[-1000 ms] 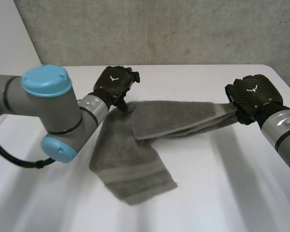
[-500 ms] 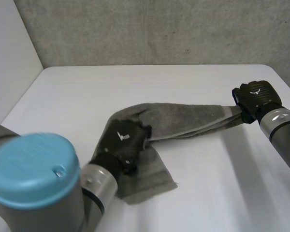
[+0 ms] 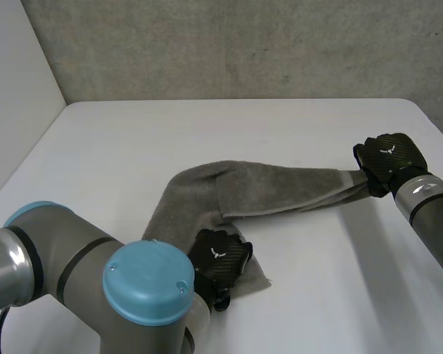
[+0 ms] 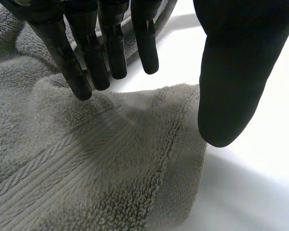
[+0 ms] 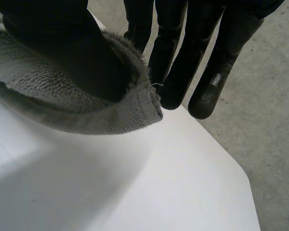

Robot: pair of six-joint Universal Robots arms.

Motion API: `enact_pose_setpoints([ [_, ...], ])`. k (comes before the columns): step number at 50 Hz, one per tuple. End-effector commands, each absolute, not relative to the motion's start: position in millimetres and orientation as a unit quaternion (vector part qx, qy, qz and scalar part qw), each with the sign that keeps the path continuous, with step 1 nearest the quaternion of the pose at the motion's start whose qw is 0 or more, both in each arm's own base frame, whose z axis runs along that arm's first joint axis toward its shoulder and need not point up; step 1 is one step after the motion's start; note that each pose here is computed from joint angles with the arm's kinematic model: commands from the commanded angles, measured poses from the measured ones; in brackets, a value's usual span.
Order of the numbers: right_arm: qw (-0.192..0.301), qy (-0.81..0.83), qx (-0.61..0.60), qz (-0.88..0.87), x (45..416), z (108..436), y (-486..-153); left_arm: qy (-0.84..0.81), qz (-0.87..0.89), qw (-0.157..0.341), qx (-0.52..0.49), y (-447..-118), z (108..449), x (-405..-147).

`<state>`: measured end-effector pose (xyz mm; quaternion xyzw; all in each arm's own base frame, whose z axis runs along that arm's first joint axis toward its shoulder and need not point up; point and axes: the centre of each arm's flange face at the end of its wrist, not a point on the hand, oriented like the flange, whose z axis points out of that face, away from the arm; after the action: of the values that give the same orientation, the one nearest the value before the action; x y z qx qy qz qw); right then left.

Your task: Fold the laundry

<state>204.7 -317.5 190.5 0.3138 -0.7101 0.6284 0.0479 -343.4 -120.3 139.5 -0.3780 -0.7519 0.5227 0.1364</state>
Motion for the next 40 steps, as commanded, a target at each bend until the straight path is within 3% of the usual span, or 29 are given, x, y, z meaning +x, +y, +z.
enact_pose_setpoints([
  [1,0.046,-0.712,0.315,0.625,205.0,188.0,-315.9,-0.749,0.524,0.137,-0.381,-123.5,130.4,-349.1],
  [40,0.046,-0.714,0.319,0.621,205.6,181.7,-315.5,-0.743,0.534,0.134,-0.38,-139.6,120.1,-365.4],
])
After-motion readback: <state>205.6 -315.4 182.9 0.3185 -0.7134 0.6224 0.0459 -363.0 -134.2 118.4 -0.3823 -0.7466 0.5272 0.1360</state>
